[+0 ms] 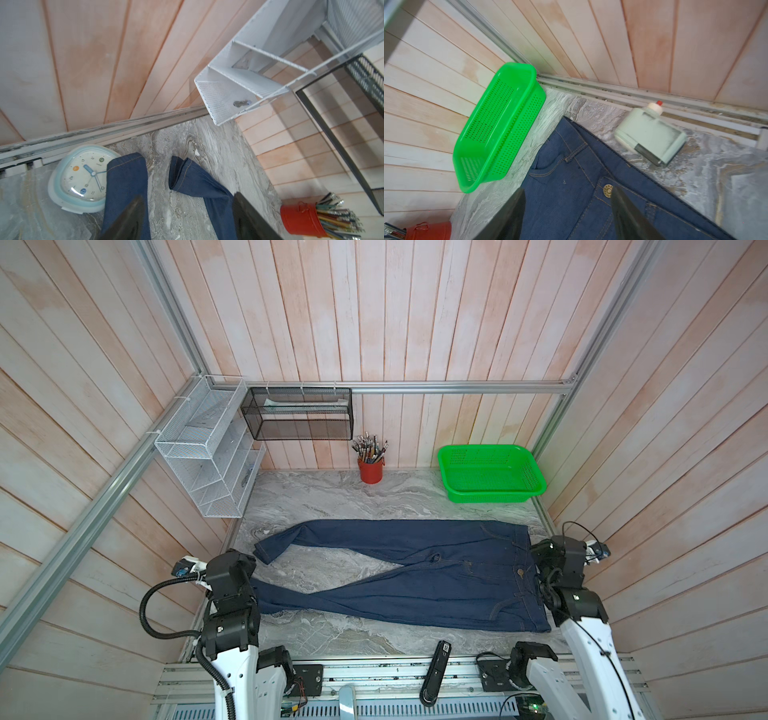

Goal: Fold and stack the trousers

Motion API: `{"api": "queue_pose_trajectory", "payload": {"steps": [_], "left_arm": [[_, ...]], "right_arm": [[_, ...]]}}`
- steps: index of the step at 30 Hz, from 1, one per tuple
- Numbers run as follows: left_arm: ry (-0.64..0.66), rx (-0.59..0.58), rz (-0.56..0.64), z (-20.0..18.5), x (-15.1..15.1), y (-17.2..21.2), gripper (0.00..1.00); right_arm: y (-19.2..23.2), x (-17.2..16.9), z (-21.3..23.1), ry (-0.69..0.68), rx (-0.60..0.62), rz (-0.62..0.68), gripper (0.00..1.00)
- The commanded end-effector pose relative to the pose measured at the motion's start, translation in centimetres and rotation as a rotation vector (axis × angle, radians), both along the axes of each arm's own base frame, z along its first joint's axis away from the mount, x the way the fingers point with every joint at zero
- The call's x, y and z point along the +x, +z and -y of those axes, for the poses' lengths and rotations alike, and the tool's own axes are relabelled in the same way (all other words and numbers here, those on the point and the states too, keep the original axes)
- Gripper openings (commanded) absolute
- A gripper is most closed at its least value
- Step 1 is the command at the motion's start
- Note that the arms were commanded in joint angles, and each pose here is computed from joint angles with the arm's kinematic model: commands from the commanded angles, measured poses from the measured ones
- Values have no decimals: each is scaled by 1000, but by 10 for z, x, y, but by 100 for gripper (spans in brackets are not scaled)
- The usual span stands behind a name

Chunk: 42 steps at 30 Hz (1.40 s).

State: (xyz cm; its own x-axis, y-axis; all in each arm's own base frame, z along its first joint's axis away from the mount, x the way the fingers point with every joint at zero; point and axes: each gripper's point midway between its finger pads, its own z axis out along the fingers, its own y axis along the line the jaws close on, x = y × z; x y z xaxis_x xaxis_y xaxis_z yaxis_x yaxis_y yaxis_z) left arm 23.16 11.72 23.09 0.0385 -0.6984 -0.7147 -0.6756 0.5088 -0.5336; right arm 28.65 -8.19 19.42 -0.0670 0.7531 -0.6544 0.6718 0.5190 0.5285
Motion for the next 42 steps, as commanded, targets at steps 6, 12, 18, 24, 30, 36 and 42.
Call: {"api": "queue_pose_trajectory", "payload": {"steps": [6, 12, 18, 24, 30, 36, 42], "left_arm": [[-290, -22, -26, 37, 46, 3, 69], [-358, -31, -24, 50, 56, 3, 68], [-448, -48, -55, 69, 69, -7, 68], [-548, -64, -82, 94, 83, -19, 68], [-584, -62, -80, 104, 87, -20, 68], [-583, -52, -87, 103, 89, -22, 68], [-575, -35, -83, 100, 89, -18, 68]], "right_arm": [[-29, 92, 0, 138, -15, -104, 56], [-65, 130, 35, 141, 31, -188, 54], [-113, 147, 54, 252, 128, -290, 46], [-141, 151, 63, 295, 146, -337, 45], [-156, 165, 59, 359, 167, -354, 46], [-168, 172, 54, 402, 185, -378, 47], [-175, 168, 55, 384, 175, -408, 35]]}}
